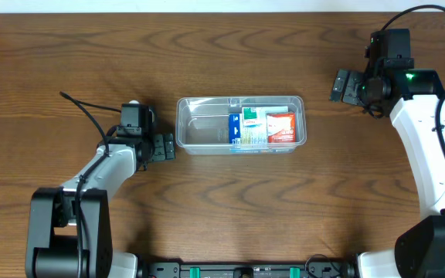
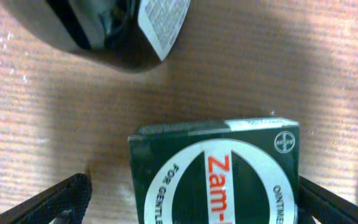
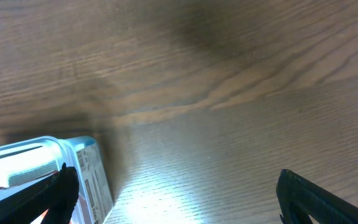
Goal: Pack container
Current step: 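Lower the left gripper around the Zam-Buk tin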
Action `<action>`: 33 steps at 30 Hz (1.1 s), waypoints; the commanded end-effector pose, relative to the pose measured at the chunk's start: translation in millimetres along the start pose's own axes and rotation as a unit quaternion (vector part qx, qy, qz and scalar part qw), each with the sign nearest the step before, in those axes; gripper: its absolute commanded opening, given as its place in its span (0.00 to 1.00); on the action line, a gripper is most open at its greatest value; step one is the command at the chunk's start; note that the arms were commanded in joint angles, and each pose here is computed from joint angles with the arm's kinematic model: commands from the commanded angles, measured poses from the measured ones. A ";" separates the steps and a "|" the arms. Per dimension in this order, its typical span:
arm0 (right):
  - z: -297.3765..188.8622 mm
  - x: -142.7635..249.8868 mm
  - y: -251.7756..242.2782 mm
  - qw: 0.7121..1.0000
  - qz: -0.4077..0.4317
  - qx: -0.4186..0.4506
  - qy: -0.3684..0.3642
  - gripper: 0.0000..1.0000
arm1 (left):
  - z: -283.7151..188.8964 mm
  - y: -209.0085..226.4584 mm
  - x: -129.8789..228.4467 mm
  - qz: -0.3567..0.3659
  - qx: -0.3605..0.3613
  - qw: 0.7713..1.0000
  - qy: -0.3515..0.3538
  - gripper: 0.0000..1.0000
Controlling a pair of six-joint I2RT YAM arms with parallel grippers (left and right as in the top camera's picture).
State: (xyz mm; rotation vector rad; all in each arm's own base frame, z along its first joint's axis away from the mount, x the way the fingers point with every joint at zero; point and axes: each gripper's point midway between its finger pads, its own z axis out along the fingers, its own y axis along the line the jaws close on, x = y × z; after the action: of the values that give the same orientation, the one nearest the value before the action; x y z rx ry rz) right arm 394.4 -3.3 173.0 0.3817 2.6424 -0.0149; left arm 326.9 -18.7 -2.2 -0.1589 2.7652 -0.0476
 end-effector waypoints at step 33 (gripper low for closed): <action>-0.6 -2.5 -1.4 1.000 0.004 0.004 -0.003 0.99 | -49.9 -3.9 -2.9 -0.041 0.018 0.999 -0.028 0.66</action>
State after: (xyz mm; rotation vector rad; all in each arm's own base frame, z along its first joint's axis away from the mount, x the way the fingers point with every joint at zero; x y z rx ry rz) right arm 394.4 -3.3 173.0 0.3817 2.6424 -0.0149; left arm 313.1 -20.9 31.5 -0.2557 2.7353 -0.0966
